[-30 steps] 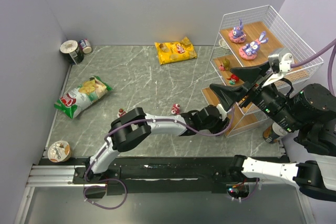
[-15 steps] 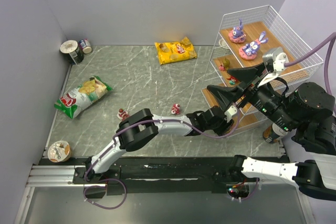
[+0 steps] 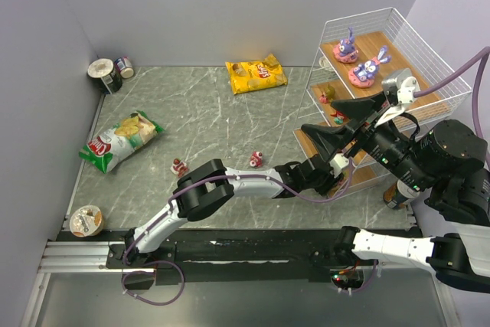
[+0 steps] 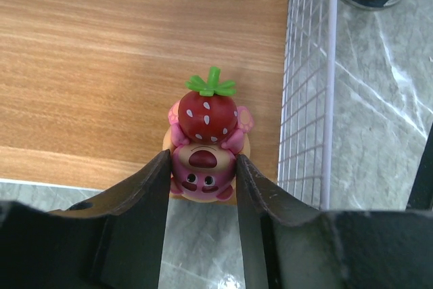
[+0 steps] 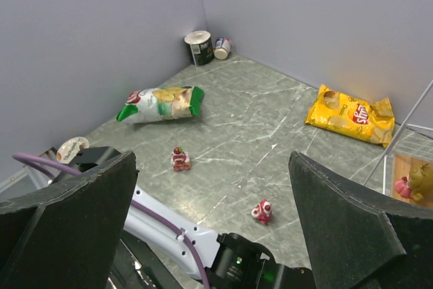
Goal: Place and organize the plastic toys onto the shelf
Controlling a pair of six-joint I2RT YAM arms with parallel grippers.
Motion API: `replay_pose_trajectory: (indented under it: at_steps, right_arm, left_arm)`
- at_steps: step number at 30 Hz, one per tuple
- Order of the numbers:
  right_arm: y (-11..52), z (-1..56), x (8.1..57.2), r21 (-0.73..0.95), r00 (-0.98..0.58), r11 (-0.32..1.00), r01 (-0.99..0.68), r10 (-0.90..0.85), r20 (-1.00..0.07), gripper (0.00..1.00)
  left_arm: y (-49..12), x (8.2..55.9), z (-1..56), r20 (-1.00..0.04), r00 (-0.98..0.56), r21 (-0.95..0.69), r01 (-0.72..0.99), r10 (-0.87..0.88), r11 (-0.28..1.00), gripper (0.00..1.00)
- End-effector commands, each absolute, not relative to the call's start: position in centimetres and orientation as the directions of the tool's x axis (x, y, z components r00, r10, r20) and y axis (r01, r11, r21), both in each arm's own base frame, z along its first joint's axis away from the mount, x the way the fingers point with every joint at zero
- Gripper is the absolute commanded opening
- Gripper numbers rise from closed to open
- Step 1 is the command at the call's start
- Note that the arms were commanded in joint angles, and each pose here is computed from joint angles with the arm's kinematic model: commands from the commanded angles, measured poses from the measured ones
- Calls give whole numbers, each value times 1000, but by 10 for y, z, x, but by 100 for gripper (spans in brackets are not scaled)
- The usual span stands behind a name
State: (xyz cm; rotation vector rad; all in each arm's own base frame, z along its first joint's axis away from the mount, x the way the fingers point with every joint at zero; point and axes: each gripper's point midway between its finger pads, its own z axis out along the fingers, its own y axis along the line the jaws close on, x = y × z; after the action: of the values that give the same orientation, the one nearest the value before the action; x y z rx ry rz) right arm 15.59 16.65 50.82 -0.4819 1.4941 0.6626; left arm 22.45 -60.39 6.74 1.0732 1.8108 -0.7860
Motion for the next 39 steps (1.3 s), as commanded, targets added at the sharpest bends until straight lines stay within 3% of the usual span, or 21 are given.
replay_pose_trajectory:
  at_steps: [1,7,11,14,29,39]
  right_arm:
    - [165,516,157,114,-32,743,-659,124,-992,100]
    - [166,514,158,116,-35,743,-659,123,-992,100]
    - [166,515,157,117,-34,742,-660,126,-991,100]
    - [166,514,158,118,-36,744,-658,126,-991,100]
    - [166,512,155,123,-41,733,-669,129,-991,100]
    - [167,510,156,118,-43,735,-668,121,-992,100]
  left_arm:
    - [-621,230,85,-928,-228,-83,898,295,432,32]
    - [-618,230,84,-927,-224,-77,897,299,435,45]
    - [-616,230,89,-930,-220,-72,896,296,439,64]
    - [-613,232,96,-931,-227,-77,887,286,456,71]
    - [-561,231,125,-947,-247,-94,828,208,553,82]
    - [-476,253,146,-926,-357,-112,568,122,815,91]
